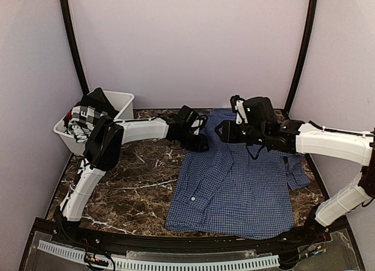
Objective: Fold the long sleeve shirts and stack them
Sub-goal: Adjust the sleeve at the center of the board.
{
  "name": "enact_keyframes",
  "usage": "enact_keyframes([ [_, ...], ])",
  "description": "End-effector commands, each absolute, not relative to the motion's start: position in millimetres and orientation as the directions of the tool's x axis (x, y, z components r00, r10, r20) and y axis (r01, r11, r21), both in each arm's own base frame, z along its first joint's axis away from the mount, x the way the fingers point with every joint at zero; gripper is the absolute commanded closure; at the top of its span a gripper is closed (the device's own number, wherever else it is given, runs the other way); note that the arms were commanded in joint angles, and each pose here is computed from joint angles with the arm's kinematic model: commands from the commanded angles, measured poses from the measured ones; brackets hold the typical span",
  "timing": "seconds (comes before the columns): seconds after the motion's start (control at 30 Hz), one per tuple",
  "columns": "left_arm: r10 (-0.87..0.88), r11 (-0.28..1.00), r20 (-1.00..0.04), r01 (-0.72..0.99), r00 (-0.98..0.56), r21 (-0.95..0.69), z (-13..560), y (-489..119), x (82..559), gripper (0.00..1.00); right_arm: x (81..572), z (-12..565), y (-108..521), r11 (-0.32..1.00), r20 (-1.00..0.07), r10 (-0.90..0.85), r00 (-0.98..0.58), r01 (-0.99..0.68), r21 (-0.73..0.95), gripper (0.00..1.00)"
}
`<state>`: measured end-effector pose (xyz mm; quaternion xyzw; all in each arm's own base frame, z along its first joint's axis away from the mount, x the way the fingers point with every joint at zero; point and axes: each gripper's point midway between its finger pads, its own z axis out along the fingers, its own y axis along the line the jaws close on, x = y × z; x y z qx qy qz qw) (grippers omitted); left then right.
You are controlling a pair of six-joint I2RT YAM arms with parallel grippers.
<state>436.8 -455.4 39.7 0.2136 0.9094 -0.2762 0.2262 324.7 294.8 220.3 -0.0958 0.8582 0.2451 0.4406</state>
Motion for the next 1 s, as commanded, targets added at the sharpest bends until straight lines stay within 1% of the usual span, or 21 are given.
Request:
enact_keyframes([
  [0.0, 0.252, 0.752, -0.527, 0.507, -0.812, -0.422, 50.5, -459.9, 436.4, 0.59, 325.4, 247.5, 284.7, 0.858, -0.840, 0.103, -0.533, -0.379, 0.345, 0.50],
  [0.1, 0.244, 0.742, -0.528, 0.507, -0.814, -0.439, 56.4, -463.1, 436.2, 0.62, 324.3, 253.8, 282.1, 0.856, -0.857, 0.106, -0.505, -0.392, 0.337, 0.50],
  [0.2, 0.234, 0.729, -0.527, 0.506, -0.817, -0.461, 65.3, -466.7, 435.5, 0.74, 324.7, 257.3, 278.4, 0.862, -0.865, 0.108, -0.491, -0.387, 0.327, 0.50],
  [0.23, 0.230, 0.725, -0.526, 0.505, -0.819, -0.469, 68.1, -468.1, 435.1, 0.76, 325.0, 256.7, 276.9, 0.867, -0.865, 0.107, -0.491, -0.380, 0.323, 0.50],
  [0.27, 0.228, 0.716, -0.528, 0.508, -0.818, -0.478, 72.6, -469.9, 434.1, 0.79, 325.4, 257.1, 276.1, 0.869, -0.865, 0.109, -0.489, -0.376, 0.322, 0.50],
  [0.43, 0.211, 0.697, -0.538, 0.512, -0.816, -0.502, 90.2, -472.1, 432.3, 0.90, 327.0, 255.1, 272.5, 0.880, -0.865, 0.105, -0.491, -0.359, 0.311, 0.50],
  [0.5, 0.212, 0.695, -0.538, 0.513, -0.816, -0.504, 93.1, -471.1, 430.1, 0.93, 328.5, 254.3, 270.1, 0.887, -0.863, 0.107, -0.494, -0.344, 0.307, 0.50],
  [0.7, 0.191, 0.718, -0.555, 0.501, -0.809, -0.483, 103.2, -458.8, 426.9, 0.98, 330.8, 252.7, 268.6, 0.891, -0.863, 0.110, -0.494, -0.335, 0.306, 0.49],
  [0.87, 0.173, 0.771, -0.550, 0.460, -0.817, -0.441, 95.0, -439.9, 425.4, 1.00, 331.2, 249.2, 270.1, 0.892, -0.857, 0.106, -0.503, -0.333, 0.306, 0.49],
  [0.97, 0.150, 0.779, -0.572, 0.453, -0.806, -0.434, 100.7, -434.0, 425.8, 1.00, 331.7, 246.1, 269.3, 0.893, -0.855, 0.107, -0.508, -0.328, 0.307, 0.48],
])
